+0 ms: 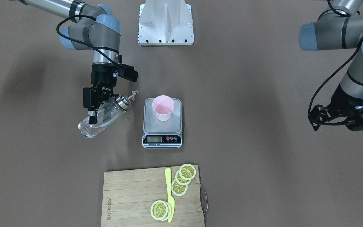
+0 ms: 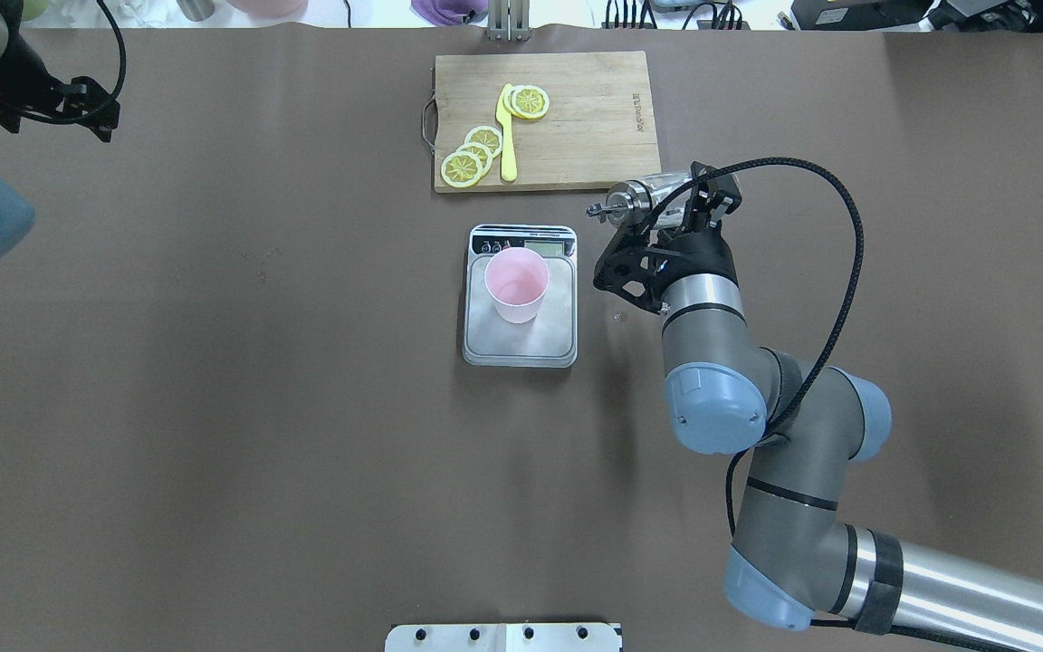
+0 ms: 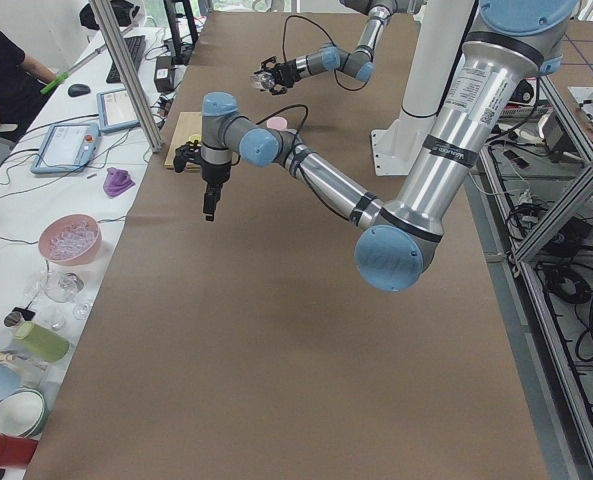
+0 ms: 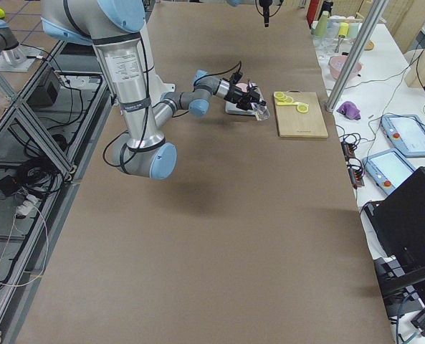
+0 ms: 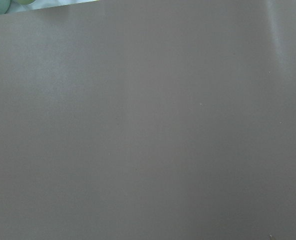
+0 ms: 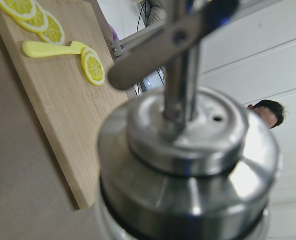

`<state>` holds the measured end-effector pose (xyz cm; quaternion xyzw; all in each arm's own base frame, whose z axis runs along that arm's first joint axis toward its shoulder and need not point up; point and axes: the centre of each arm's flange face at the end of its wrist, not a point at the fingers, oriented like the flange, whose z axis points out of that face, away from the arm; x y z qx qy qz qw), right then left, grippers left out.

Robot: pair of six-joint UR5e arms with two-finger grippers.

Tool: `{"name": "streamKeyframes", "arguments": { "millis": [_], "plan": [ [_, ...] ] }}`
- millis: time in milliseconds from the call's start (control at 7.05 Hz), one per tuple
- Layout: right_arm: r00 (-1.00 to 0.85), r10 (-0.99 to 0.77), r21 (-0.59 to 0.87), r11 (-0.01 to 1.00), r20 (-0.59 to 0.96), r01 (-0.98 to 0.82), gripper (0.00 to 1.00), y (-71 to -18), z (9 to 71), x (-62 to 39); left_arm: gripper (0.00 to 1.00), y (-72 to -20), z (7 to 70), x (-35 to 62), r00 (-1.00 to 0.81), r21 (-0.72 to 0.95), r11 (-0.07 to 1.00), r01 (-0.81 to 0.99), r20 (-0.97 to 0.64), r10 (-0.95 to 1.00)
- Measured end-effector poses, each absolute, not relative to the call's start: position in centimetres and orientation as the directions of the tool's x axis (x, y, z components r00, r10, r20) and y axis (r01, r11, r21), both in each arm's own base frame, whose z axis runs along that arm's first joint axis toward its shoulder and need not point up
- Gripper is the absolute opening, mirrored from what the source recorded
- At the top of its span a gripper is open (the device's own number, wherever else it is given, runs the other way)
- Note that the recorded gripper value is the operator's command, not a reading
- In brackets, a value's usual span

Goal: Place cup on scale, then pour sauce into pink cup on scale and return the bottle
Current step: 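Carry the bottle with the right gripper over the pink cup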

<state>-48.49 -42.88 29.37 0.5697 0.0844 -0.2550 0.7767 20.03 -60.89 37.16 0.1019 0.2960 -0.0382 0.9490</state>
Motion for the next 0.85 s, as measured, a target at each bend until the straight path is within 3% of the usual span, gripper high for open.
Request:
{"name": "streamKeyframes", "arguments": {
  "millis": [851],
  "plan": [
    [0.784,-0.254,0.757,0.214,-0.567,0.617,0.00,-41.9,29.9,-52.0,0.99,-61.4,38.0,19.6,0.826,0.158,0.977,0.141,-0.562,-0.028]
  ]
}}
